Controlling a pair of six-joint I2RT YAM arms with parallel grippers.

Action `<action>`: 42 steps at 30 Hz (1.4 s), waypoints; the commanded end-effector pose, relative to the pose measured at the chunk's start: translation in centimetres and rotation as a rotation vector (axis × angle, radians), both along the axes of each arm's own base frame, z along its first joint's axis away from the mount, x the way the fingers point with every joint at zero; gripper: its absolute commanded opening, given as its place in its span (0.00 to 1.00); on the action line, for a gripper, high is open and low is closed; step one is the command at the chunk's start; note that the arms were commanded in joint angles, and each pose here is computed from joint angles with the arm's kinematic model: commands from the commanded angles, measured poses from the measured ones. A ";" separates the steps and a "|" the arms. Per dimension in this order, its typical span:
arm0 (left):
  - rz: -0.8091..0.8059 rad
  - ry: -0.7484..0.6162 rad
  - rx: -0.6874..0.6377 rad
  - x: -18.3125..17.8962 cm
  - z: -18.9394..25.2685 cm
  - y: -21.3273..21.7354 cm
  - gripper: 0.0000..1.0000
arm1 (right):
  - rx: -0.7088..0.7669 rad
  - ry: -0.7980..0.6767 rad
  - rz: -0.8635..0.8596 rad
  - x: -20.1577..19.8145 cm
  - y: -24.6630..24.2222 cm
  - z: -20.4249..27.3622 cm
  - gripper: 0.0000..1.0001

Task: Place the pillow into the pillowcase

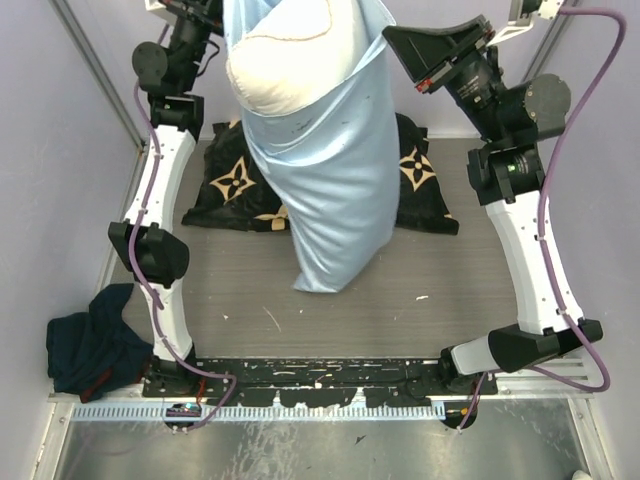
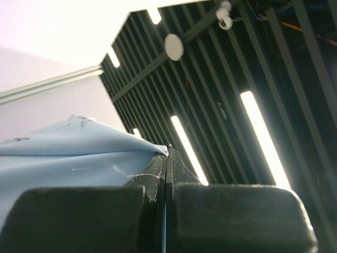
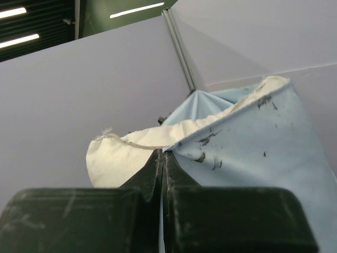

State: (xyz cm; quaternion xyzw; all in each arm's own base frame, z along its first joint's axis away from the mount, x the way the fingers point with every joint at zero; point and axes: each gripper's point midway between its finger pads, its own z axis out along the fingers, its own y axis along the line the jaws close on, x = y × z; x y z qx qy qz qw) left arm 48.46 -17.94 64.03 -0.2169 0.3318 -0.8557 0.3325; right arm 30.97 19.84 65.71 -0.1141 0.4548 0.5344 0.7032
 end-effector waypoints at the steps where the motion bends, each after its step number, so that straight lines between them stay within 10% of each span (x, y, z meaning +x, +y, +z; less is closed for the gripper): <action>1: -0.102 -0.123 -0.248 -6.5 8.8 4.5 0.00 | 0.045 -0.025 -0.023 1.0 -0.4 -0.7 0.00; 17: -0.138 -0.199 -0.298 -11.3 10.9 5.9 0.00 | 0.029 0.171 -0.052 8.3 1.0 -7.5 0.01; 30: -0.068 0.027 -0.244 -4.2 0.9 4.9 0.00 | 0.083 -0.166 0.026 -4.1 -1.1 5.2 0.00; 42: -0.099 -0.116 -0.335 -7.8 6.5 6.4 0.00 | 0.059 -0.035 -0.029 0.0 -0.8 0.3 0.00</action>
